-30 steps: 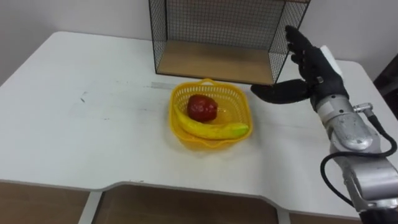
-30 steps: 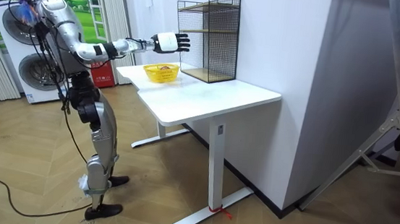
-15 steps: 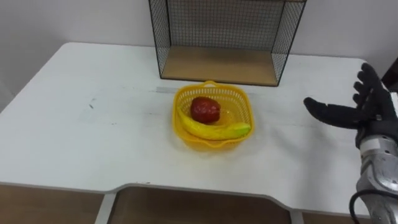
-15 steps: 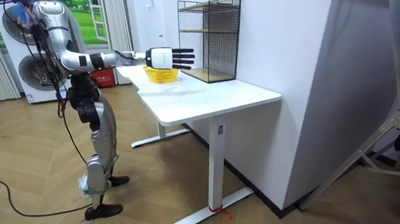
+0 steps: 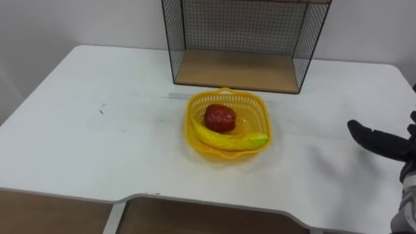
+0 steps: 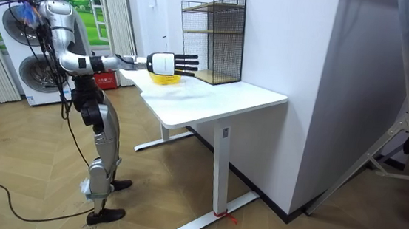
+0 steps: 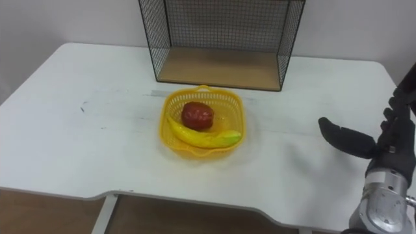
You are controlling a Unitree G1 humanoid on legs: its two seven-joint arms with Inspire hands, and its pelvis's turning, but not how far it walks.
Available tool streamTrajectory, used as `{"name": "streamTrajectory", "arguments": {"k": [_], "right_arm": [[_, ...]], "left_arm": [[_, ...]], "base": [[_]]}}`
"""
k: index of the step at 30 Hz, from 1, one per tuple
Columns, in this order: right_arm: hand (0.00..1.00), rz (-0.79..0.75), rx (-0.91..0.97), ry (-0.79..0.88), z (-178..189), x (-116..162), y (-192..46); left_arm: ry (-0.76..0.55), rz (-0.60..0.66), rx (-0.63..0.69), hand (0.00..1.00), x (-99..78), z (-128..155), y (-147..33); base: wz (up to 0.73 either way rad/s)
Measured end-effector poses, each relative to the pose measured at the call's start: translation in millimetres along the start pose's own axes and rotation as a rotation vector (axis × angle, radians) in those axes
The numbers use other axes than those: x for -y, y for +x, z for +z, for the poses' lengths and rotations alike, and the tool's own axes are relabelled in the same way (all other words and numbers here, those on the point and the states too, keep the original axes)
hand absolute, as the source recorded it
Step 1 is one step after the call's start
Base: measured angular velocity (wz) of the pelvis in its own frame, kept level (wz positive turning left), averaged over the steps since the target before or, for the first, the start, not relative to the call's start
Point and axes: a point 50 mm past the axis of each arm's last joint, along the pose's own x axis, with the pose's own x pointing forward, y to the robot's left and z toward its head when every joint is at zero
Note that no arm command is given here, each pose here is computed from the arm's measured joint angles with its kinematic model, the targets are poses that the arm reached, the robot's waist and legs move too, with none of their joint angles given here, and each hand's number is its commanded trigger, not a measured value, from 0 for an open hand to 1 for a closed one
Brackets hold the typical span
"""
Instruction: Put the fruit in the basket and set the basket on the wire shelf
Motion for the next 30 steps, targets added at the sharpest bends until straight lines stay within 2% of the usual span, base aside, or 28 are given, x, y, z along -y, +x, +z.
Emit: {"name": "streamTrajectory", "arguments": {"k": [3, 5, 11, 16, 18, 24, 26, 30], "right_arm": [[0.00, 0.014, 0.004, 0.004, 0, -1, 0], [0.00, 0.023, 0.010, 0.016, 0, -3, -1], [0.00, 0.088, 0.003, 0.044, -2, -10, -3], [0.00, 0.197, -0.008, 0.072, -6, -28, -9], [0.00, 0.261, -0.032, 0.139, -7, -37, -12], [0.00, 0.372, -0.063, 0.203, -11, -55, -13], [0.00, 0.390, -0.073, 0.224, -12, -56, -14], [0.00, 0.426, -0.094, 0.294, -14, -62, -17]], "left_arm": [[-0.090, -0.047, 0.117, 0.00, 6.3, 28, -7.1], [-0.105, -0.086, 0.172, 0.00, 10.6, 35, -12.2], [-0.132, -0.312, 0.151, 0.00, 37.1, 35, -36.4], [-0.138, -0.591, 0.091, 0.00, 60.7, 27, -68.5], [-0.127, -0.745, 0.040, 0.00, 69.1, 18, -85.2], [-0.102, -1.069, -0.104, 0.00, 81.2, -6, -123.1], [-0.097, -1.149, -0.121, 0.00, 83.2, -9, -130.1], [-0.122, -1.265, -0.255, 0.00, 87.6, -22, -148.3]], "base": [[0.00], [0.00], [0.00], [-0.04], [-0.17], [-0.04], [0.00], [-0.11]]}}
